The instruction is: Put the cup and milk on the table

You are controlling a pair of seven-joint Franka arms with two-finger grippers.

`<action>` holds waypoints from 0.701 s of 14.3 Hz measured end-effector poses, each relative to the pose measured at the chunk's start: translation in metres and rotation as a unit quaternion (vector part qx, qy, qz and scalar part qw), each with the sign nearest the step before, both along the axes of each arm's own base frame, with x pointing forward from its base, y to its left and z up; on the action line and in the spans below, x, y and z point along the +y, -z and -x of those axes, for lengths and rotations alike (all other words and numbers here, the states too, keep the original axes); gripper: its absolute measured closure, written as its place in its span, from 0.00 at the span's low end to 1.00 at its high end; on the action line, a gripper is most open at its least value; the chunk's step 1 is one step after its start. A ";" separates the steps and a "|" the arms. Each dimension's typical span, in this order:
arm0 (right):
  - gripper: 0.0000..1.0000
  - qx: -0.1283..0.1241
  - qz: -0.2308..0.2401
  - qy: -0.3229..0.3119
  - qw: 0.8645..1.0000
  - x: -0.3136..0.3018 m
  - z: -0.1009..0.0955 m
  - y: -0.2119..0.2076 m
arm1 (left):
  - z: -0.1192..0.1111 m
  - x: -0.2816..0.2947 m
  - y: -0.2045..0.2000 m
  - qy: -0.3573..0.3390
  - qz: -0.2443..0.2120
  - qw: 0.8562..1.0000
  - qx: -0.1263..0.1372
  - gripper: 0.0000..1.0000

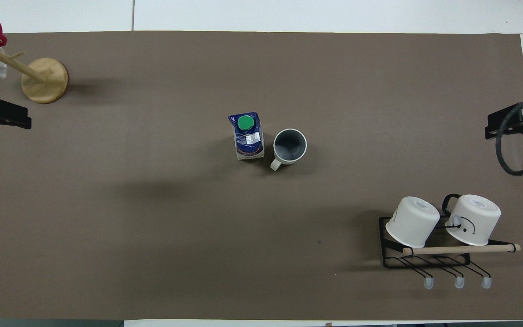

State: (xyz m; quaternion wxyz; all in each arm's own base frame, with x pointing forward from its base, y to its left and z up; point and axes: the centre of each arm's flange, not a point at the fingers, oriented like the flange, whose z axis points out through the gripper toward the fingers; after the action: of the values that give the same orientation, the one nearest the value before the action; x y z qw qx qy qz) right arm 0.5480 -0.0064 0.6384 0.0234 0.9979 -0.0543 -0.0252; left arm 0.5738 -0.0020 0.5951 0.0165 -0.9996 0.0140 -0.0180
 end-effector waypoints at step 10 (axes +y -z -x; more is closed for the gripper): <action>0.00 0.001 0.000 0.007 1.000 -0.007 0.001 0.003 | 0.016 -0.003 -0.012 0.001 0.024 1.000 0.018 0.00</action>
State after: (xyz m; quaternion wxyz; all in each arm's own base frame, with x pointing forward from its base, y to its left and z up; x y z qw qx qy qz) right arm 0.5472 -0.0137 0.6349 0.0234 0.9975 -0.0617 -0.0266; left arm 0.5582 -0.0046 0.6067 -0.0076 -0.9999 0.0154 -0.0009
